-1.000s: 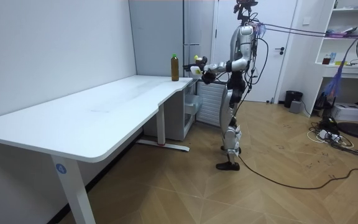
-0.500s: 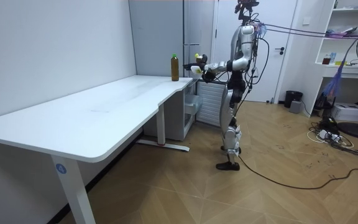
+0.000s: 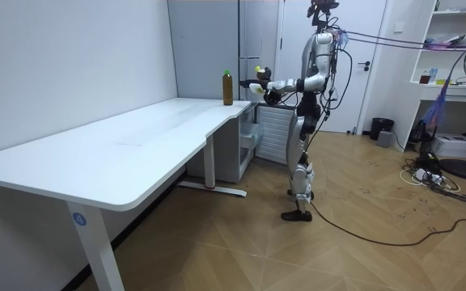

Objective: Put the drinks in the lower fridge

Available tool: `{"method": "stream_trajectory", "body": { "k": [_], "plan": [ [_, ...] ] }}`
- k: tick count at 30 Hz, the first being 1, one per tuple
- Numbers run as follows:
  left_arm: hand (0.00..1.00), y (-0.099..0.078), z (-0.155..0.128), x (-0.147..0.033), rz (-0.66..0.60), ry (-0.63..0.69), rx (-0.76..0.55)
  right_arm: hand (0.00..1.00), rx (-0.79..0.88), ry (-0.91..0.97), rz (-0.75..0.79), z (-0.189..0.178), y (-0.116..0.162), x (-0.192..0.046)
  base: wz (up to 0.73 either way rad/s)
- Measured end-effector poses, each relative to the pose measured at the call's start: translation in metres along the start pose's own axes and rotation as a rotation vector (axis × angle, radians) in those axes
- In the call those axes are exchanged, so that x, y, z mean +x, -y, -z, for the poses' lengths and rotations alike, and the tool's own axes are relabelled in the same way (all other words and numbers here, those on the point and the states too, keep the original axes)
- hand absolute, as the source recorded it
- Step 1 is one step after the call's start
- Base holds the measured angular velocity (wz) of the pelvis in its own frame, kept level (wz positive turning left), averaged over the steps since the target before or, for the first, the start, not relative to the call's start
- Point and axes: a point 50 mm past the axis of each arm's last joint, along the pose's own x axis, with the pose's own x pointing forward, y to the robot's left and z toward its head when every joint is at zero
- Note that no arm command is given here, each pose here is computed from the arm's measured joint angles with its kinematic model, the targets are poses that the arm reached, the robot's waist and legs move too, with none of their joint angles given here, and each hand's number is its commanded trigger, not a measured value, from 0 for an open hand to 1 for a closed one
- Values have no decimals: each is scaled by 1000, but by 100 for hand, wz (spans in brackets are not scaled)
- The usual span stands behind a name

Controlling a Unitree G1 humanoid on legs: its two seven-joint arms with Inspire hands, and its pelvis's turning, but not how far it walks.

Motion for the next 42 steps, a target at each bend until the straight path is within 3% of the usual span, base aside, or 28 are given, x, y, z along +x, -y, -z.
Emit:
{"method": "stream_trajectory", "body": {
  "k": [23,24,25,42],
  "plan": [
    [0,0,-11,-3,66,35,-37,100,57,17,-106,0,-6,6,0],
    [62,0,-11,-3,66,36,-39,100,59,18,-108,0,-6,6,0],
    [100,0,-11,-3,67,37,-45,100,59,18,-108,0,-6,6,0],
    [100,-1,-16,-4,79,60,-59,100,112,29,-134,2,-10,12,0]
  ]
}}
